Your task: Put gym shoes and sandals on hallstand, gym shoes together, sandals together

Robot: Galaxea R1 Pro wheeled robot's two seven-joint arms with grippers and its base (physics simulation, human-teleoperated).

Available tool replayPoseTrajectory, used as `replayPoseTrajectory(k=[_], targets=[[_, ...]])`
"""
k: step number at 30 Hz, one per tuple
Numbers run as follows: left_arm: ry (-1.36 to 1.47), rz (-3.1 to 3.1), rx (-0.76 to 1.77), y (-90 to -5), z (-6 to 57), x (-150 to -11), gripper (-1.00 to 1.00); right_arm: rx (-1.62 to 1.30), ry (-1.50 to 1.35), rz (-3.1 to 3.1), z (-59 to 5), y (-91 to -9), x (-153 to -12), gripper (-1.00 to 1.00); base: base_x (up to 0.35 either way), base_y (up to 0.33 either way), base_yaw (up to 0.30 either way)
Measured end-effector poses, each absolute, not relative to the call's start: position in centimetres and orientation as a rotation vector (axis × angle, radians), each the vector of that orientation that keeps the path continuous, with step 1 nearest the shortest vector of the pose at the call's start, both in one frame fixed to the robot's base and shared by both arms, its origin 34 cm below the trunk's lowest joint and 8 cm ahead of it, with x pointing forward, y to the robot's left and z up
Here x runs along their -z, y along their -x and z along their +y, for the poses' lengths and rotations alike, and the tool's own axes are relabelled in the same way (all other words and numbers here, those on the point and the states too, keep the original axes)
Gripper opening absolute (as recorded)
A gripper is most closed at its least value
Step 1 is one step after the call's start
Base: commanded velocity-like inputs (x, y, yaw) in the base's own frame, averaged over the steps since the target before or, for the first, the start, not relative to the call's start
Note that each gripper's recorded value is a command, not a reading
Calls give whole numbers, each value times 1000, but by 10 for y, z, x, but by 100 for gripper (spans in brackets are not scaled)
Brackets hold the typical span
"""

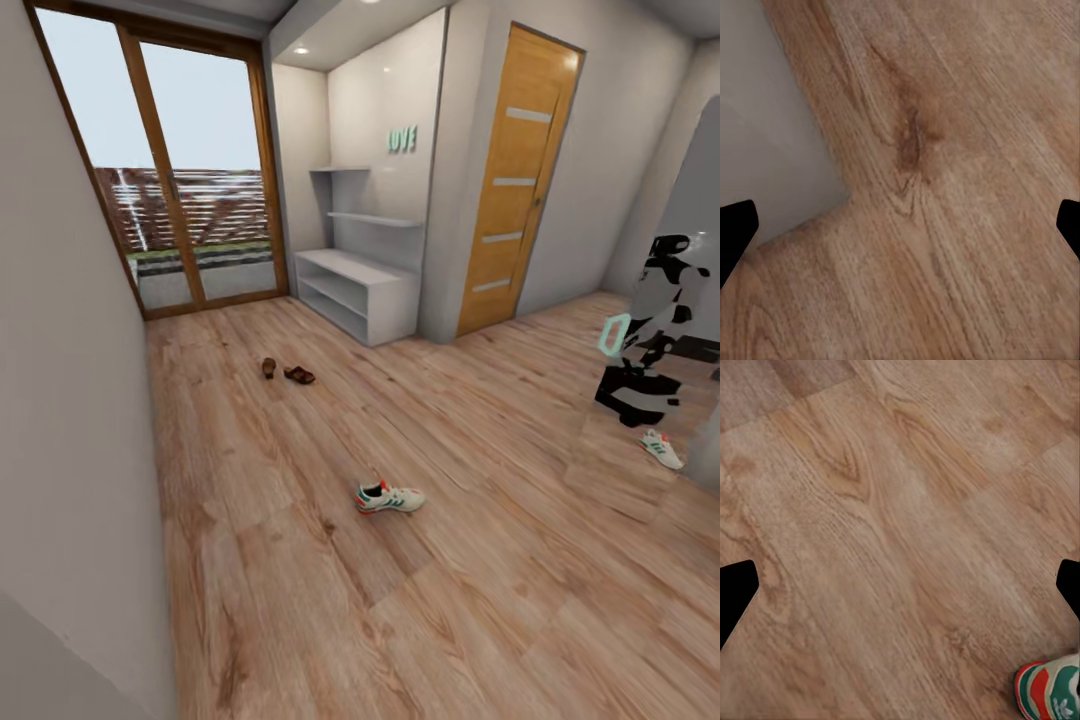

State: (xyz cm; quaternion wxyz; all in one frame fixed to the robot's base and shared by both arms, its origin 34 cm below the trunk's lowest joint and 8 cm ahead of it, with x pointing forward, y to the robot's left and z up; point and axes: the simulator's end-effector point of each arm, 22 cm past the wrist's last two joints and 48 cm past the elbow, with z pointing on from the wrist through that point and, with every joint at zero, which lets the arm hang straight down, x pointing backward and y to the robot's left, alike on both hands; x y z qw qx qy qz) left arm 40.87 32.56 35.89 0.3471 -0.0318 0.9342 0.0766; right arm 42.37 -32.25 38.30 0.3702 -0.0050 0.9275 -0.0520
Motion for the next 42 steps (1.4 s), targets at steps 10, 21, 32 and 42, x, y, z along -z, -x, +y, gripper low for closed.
replayPoseTrajectory(k=[10,21,32,42], targets=[[79,2425,-197,-408,325,-358,100,133,13,2380,-322,-424,-383,100,83,1,0],[80,2424,-198,-409,325,-359,100,133,12,2380,-323,-424,-383,100,157,0,0],[81,2424,-198,-408,325,-359,100,135,13,2379,-323,-424,-383,100,283,0,0],[82,2425,-198,-408,325,-358,100,137,11,2380,-323,-424,-383,100,177,0,0]])
